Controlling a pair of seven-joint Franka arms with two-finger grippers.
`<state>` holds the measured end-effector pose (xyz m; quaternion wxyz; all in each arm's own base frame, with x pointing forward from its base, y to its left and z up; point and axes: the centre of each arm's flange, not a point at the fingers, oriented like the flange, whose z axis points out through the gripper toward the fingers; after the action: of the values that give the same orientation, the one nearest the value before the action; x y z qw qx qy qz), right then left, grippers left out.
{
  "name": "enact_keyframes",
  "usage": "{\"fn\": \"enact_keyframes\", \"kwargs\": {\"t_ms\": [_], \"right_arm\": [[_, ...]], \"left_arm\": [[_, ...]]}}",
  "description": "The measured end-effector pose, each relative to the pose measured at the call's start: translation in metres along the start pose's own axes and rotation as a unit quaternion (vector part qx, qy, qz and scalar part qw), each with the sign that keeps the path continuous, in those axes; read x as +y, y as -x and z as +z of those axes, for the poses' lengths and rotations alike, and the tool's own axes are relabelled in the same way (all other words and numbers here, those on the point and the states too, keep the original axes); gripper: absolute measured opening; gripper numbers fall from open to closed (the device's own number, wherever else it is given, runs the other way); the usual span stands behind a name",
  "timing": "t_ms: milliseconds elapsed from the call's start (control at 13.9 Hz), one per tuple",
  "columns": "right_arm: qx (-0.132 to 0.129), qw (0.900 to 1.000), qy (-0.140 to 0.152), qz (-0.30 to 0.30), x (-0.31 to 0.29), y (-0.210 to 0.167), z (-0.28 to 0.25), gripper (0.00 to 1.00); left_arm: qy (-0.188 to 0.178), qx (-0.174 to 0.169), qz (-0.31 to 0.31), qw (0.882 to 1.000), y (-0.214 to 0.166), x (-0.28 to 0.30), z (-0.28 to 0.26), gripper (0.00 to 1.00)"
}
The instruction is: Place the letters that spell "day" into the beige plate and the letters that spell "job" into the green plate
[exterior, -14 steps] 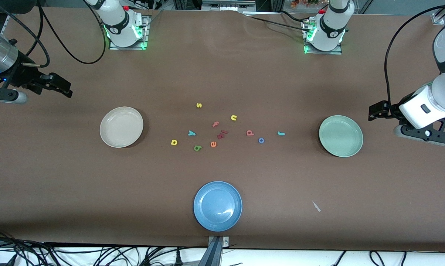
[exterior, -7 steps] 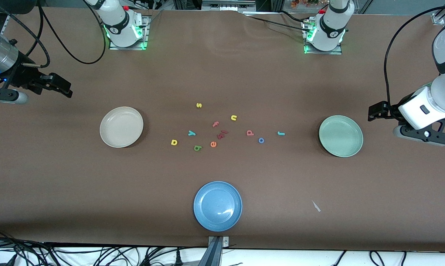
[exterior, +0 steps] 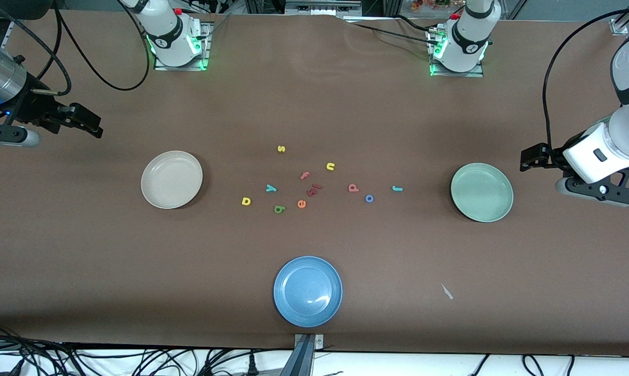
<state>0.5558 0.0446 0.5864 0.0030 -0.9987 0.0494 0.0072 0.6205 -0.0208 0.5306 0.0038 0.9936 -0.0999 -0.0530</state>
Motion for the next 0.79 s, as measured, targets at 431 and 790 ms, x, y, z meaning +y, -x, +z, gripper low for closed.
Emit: {"fn": "enact_keyframes", "kwargs": {"t_ms": [431,790], "right_arm": [[-0.003,1.0,0.001,-0.001,-0.0007,0.0007,0.0005,1.0],[-0.006,1.0,0.001,-0.001,-0.0011,0.0015,0.0011,1.0]], "left_arm": [[0.0,0.0,0.0,1.0,-0.0001,0.0005,-0.0001,1.0],[0.0,0.0,0.0,1.0,-0.0001,0.0005,-0.0001,1.0]]}}
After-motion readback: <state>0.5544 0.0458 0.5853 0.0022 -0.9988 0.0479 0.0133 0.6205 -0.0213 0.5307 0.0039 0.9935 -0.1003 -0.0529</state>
